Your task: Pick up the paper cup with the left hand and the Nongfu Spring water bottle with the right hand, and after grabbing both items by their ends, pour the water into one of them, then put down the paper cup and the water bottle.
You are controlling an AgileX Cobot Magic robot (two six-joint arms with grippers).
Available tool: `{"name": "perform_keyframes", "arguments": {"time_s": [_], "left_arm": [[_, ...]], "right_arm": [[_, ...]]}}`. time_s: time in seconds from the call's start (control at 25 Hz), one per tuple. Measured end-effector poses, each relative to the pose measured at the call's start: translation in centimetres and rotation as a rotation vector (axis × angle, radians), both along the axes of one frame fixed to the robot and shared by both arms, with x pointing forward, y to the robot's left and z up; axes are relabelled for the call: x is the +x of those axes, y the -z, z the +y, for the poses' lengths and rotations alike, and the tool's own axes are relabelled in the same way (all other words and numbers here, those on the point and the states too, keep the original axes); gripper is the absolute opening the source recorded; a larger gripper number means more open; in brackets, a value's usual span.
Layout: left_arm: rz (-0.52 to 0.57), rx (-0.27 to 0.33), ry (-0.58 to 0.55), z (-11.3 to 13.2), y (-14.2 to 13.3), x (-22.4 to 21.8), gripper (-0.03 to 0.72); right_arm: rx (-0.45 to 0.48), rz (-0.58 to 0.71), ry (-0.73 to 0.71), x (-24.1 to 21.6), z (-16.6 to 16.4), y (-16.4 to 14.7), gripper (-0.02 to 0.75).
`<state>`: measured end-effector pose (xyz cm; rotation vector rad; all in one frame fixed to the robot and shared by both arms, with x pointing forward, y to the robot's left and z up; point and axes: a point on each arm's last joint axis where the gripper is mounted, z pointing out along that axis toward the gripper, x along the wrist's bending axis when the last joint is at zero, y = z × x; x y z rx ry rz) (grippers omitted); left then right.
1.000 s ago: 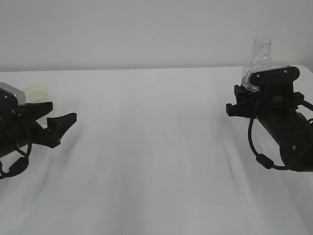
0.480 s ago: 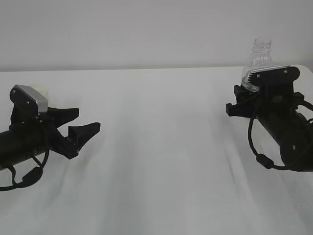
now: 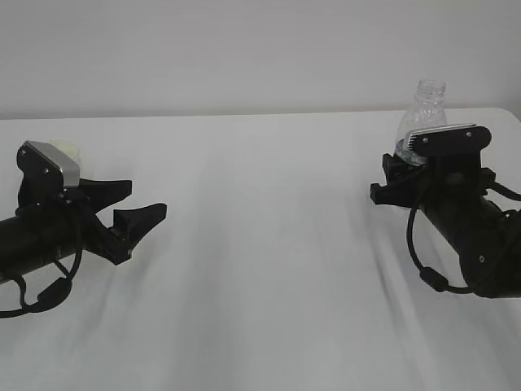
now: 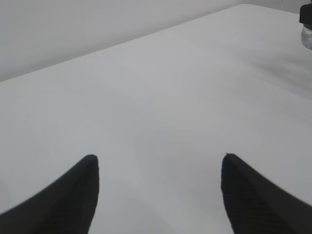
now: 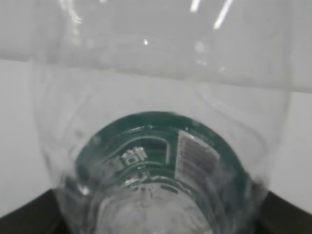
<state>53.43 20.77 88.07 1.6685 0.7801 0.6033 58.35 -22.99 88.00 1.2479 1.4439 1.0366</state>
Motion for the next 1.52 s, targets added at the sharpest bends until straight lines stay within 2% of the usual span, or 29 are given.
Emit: {"name": "perform_keyframes", "arguments": {"time_s": [0.68, 1.52], "left_arm": [[0.001, -0.002, -0.006, 0.0, 0.0, 0.0, 0.556], [0.001, -0.004, -0.014, 0.1, 0.0, 0.1, 0.536]], "right_arm": [[0.073, 0.024, 0.007, -0.1, 0.1, 2.2, 0.469], [0.05, 0.056, -0.051, -0.4, 0.5, 4.0, 0.469]]}}
